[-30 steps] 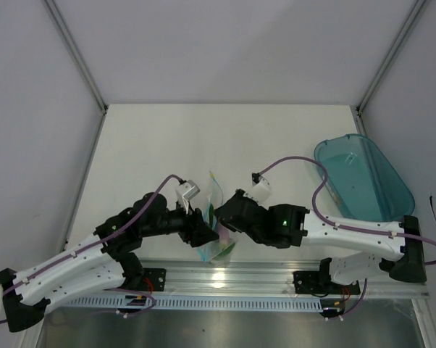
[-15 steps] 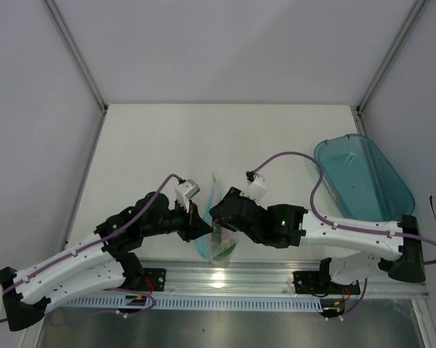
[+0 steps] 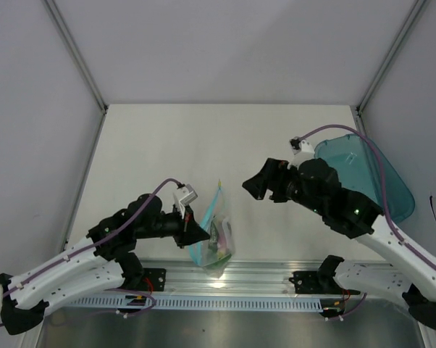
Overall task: Place the food in the zip-top bag and seal the zipper
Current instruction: Zip the zipper food storage bag at the center of the board.
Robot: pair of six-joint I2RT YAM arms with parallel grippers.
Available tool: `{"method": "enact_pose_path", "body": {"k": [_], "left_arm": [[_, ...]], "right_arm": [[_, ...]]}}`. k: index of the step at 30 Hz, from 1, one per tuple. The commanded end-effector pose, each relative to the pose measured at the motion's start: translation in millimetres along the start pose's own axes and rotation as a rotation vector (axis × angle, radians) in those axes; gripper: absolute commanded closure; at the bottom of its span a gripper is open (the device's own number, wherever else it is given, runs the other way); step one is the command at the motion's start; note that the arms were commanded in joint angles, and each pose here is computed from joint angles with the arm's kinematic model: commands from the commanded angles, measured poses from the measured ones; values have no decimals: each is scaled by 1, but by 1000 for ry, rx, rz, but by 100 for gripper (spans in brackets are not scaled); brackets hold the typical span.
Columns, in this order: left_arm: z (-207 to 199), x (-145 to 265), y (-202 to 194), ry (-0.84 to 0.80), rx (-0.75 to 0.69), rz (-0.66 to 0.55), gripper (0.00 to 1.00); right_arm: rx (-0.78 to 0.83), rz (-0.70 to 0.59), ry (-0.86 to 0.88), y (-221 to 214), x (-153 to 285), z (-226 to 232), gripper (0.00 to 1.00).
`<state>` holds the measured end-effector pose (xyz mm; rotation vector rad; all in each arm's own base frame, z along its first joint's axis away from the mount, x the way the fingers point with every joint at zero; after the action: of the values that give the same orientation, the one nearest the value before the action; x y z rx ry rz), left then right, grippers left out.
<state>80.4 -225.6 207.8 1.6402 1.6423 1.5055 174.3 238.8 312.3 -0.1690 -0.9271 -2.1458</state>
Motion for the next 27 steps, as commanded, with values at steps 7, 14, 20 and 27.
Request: {"method": "enact_pose_path", "body": {"k": [7,14,20,27], "left_arm": [[-67,31,27,-417,-138,-102,99],[-103,62,31,-656,-199,-135,99],[-114,73,26,-762,-217,-129,99],[-120,77,28,-821,-229,-148,99]], "right_arm": [[381,358,473,-34,16,0,21],[464,457,754,-52,30,12,33],[504,510,917,-57,53,25,24],[506,557,1011,-62,59,32,25]]}}
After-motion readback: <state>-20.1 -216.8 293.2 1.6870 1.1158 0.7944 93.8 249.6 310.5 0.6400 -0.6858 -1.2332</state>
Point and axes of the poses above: each gripper's point midway between its finger pads, its own x axis back along the fingers, its own z axis along the line the jaws close on, y = z × x, the point moved 2 cm from there along x, back along the fingers, and after that the axes turned 11 degrees about -x, right-handed, at the moved point
